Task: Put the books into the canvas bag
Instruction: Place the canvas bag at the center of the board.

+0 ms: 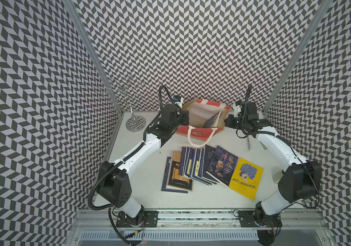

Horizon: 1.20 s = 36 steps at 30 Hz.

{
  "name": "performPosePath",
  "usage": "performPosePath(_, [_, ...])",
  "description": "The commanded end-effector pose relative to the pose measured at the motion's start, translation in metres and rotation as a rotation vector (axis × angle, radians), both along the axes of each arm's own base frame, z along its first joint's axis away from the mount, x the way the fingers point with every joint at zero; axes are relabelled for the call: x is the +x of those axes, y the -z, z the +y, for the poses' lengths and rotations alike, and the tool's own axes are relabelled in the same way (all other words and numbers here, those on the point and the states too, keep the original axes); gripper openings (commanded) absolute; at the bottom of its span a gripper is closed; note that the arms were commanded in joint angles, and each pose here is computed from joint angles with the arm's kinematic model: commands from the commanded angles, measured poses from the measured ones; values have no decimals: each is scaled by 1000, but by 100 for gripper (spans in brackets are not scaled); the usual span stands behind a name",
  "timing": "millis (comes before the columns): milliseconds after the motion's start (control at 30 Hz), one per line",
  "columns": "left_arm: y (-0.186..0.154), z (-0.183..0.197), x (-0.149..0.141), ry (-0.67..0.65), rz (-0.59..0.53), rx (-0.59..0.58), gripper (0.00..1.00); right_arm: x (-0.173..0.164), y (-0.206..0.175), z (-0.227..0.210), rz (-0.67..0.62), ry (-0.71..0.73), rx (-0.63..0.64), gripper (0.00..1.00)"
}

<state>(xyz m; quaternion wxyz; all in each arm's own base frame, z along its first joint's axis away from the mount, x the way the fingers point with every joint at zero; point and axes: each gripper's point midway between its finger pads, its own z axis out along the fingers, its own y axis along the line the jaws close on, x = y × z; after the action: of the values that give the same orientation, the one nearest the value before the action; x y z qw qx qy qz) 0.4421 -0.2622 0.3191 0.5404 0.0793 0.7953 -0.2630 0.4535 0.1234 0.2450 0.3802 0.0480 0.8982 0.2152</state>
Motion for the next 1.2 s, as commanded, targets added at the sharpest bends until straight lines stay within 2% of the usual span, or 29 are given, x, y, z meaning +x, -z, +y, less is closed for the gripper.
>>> performPosePath(0, [-28, -7, 0, 38, -41, -72, 5, 14, -22, -10, -70, 4, -31, 0])
performPosePath(333, [-2, -13, 5, 55, 38, -112, 10, 32, -23, -8, -40, -49, -61, 5])
performPosePath(500, [5, -10, 10, 55, 63, -131, 24, 33, -16, -4, -20, -69, -60, 6])
performPosePath(633, [7, -6, 11, 53, 68, -139, 42, 31, -12, -2, -21, -81, -53, 6])
performPosePath(833, [6, -3, 11, 55, 68, -147, 53, 32, -11, -1, -20, -86, -48, 8])
performPosePath(1033, [3, 1, 9, 54, 60, -149, 70, 32, -12, 3, -25, -103, -38, 27])
performPosePath(1167, [0, 4, 5, 54, 52, -145, 77, 32, -15, 4, -36, -108, -36, 35])
